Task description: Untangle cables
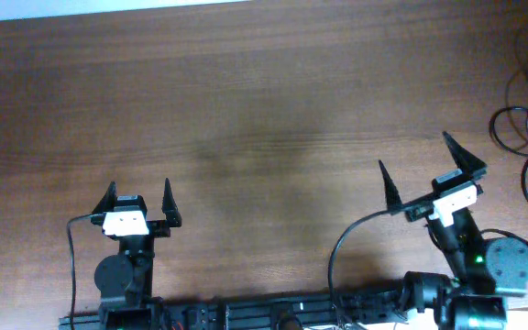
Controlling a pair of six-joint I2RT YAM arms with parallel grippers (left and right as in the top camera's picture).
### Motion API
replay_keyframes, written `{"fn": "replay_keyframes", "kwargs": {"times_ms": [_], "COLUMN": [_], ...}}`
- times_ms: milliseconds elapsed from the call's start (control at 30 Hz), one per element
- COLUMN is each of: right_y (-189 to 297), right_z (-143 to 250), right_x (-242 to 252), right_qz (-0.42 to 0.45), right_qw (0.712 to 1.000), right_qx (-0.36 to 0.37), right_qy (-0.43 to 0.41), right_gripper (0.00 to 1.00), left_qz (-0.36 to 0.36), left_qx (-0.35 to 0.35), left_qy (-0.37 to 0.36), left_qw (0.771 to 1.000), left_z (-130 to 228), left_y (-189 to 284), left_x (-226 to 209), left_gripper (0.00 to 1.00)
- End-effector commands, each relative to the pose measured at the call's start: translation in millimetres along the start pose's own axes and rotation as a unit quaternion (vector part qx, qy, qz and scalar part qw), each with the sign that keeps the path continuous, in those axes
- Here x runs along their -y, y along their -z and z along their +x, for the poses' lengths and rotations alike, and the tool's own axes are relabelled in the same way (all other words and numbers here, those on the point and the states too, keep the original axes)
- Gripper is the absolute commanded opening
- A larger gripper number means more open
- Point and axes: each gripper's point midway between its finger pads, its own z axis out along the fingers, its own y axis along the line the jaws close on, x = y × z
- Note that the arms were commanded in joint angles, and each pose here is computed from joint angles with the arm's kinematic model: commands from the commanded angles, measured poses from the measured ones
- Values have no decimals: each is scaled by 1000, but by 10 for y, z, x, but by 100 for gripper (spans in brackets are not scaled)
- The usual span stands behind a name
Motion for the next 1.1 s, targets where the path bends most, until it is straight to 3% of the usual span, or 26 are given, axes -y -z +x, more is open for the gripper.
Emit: {"fn": "replay_keyframes", "kwargs": {"times_ms": [0, 233, 367, 500, 800, 1067], "right_y": [-71, -128, -95, -87, 50, 21], "right_z": [232, 565, 890, 1166, 1429, 1506], "right_x": [84, 149, 266, 207, 223, 79], "right_qz": [42, 102, 162, 166, 194, 139], "right_qw": [997, 992, 970, 963, 959, 976], "right_qx": [6, -11, -32, -36, -74, -103], "right_qy": [-63, -78, -177, -211, -194, -132], "right_gripper": [99, 99, 99, 99, 99, 99], "left_qz": [-1, -1, -1, -1, -1, -1], "left_qx": [-2, -2, -2, -2, -2, -2], "left_qy": [3, 3, 3, 3, 3, 3], "left_qw": [1000, 1000, 1000, 1000, 1000, 1000], "left_z": [15, 15, 16, 15, 15, 15], "left_y": [2, 2, 2, 2, 2, 2], "left_x": [-2, -2, -2, -2, -2, -2], "left_gripper": [99, 99, 99, 99, 99, 99]}}
